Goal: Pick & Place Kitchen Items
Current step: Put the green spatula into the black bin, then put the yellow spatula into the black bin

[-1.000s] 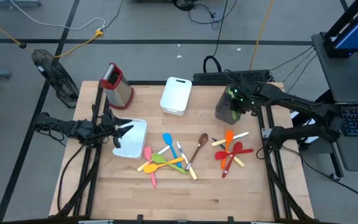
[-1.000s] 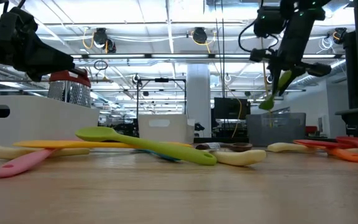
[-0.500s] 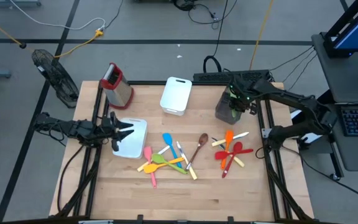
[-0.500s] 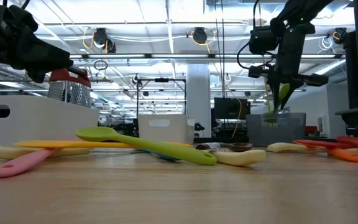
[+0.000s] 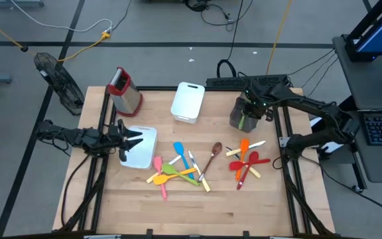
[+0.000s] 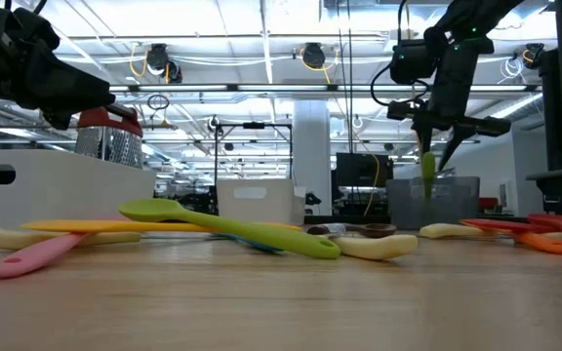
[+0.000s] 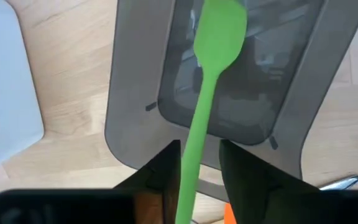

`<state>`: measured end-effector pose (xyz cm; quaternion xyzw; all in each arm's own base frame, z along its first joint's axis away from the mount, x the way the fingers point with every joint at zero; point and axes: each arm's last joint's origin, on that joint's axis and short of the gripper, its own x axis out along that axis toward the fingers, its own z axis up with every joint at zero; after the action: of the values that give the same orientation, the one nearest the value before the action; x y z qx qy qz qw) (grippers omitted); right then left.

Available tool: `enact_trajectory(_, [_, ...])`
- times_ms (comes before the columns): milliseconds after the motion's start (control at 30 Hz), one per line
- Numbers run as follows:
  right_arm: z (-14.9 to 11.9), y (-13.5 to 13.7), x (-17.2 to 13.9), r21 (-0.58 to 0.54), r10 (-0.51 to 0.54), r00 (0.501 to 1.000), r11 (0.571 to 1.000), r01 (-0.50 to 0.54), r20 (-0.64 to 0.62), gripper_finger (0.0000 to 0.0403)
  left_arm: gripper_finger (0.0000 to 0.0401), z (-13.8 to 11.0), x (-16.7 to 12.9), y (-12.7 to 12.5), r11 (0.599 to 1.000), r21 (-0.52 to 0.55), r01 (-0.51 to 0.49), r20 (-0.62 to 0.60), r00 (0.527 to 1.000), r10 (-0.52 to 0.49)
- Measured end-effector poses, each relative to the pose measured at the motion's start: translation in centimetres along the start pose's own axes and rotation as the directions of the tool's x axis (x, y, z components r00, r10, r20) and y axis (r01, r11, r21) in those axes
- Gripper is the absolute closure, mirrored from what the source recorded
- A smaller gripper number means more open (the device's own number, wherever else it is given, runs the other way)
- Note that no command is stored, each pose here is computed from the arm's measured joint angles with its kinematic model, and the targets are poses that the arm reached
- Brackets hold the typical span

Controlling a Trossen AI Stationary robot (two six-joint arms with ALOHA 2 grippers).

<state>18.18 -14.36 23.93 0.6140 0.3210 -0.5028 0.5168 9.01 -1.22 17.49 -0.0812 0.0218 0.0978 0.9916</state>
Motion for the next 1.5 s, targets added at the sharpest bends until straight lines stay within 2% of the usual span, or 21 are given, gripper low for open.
enact_trajectory(167, [-0.1, 0.1, -0.2, -0.01, 0.033, 0.999, 0.999, -0.034, -0.042, 0.029, 0.0261, 0.0, 0.0, 0.0, 1.0, 0.001, 0.0, 0.0, 1.0, 0.0])
enact_trajectory(400, [-0.4, -0.1, -1.5, -0.086, 0.097, 0.995, 0.992, -0.098, -0.015, 0.0301, 0.026, 0.0, 0.0, 0.0, 1.0, 0.001, 0.0, 0.0, 1.0, 0.0])
enact_trajectory(667, [-2.3, -0.5, -4.0, -0.278, 0.199, 0.98, 0.941, -0.193, -0.007, 0.0326, 0.0261, 0.0, 0.0, 0.0, 1.0, -0.002, 0.001, 0.0, 1.0, -0.001])
enact_trajectory(900, [-6.1, -0.3, -5.2, -0.478, 0.247, 0.967, 0.843, -0.248, -0.065, 0.0367, 0.0261, 0.0, 0.0, 0.0, 1.0, 0.003, 0.001, 0.0, 1.0, -0.001])
enact_trajectory(1067, [-8.5, -0.4, -5.7, -0.607, 0.26, 0.963, 0.754, -0.252, -0.076, 0.0399, 0.026, 0.0, 0.0, 0.0, 1.0, 0.002, 0.001, 0.0, 1.0, -0.001])
enact_trajectory(1300, [-11.8, -0.7, -6.0, -0.784, 0.264, 0.96, 0.574, -0.238, -0.098, 0.04, 0.026, 0.0, 0.0, 0.0, 1.0, 0.002, 0.001, 0.0, 1.0, -0.001])
enact_trajectory(1500, [-14.5, -1.4, -6.4, -0.857, 0.27, 0.956, 0.459, -0.233, -0.116, 0.0402, 0.0261, 0.0, 0.0, 0.0, 1.0, 0.003, 0.0, 0.0, 1.0, 0.0])
